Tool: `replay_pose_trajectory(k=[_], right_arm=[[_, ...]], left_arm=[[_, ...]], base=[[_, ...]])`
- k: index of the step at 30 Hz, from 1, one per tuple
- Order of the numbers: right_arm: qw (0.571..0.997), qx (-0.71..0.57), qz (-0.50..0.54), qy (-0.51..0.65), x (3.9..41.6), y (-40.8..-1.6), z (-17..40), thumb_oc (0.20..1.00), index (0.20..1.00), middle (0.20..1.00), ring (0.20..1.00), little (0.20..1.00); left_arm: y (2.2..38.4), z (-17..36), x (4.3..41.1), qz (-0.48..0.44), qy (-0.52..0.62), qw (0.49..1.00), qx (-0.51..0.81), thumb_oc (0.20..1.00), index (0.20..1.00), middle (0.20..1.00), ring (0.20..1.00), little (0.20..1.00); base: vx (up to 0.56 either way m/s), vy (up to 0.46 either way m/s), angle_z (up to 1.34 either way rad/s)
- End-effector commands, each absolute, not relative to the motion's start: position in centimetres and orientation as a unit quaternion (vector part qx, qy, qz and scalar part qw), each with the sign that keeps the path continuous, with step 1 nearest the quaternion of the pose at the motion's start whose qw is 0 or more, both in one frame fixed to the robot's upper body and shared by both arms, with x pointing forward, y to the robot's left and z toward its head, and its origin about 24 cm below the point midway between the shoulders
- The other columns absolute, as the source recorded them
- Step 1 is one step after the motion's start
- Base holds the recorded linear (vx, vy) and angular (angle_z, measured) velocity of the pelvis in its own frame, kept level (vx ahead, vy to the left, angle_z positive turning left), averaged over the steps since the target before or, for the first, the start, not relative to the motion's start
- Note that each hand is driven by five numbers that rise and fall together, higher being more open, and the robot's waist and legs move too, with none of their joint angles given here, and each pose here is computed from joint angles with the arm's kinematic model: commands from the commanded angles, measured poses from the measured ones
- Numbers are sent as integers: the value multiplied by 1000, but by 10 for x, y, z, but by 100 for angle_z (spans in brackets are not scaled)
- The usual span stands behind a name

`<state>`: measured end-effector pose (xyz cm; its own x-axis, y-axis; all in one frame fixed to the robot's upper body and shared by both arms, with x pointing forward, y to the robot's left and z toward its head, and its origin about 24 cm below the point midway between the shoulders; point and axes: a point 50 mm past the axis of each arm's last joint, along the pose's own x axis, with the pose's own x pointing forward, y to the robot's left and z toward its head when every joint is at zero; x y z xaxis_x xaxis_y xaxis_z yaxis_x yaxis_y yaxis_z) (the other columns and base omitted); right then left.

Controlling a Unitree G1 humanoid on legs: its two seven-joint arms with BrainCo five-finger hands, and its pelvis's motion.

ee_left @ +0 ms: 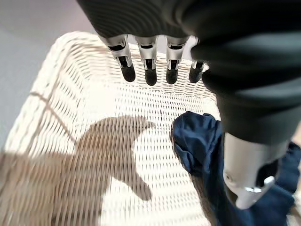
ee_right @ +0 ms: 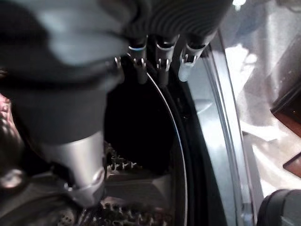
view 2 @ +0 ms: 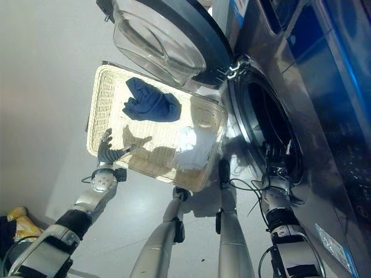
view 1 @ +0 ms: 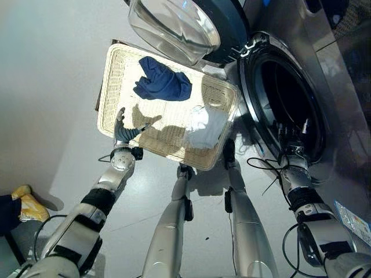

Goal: Put the clothes into the washing machine.

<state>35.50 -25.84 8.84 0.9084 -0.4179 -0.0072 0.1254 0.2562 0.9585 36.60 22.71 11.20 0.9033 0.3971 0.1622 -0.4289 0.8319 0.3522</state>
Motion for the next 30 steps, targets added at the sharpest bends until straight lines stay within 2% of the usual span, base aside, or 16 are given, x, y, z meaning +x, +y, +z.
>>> replay_pose_trajectory(k=[1,8,13,26,30], right_arm=[[799,559,-168,-145,350,-267,94,1000,1000,1000,1000,1000],[824,540,-124,-119,351,-246,86,1000,1000,1000,1000,1000],[858,507,-46,-73,353,-215,79,1000,1000,1000,1000,1000],[895,442,53,15,330,-169,45,1000,1000,1000,1000,1000],[901,426,79,34,326,-158,42,1000,1000,1000,1000,1000]], left_arm=[[265,134,369,291,-34,930,222,1000,1000,1000,1000,1000],[280,161,382,349,4,904,248,1000,1000,1000,1000,1000],[295,186,387,386,28,877,283,1000,1000,1000,1000,1000],[295,214,391,421,3,862,281,1000,1000,1000,1000,1000],[288,231,396,407,-25,878,251,1000,1000,1000,1000,1000]], base=[[16,98,-2],[8,86,-9],[24,106,-8],[35,87,-8],[11,59,-1]])
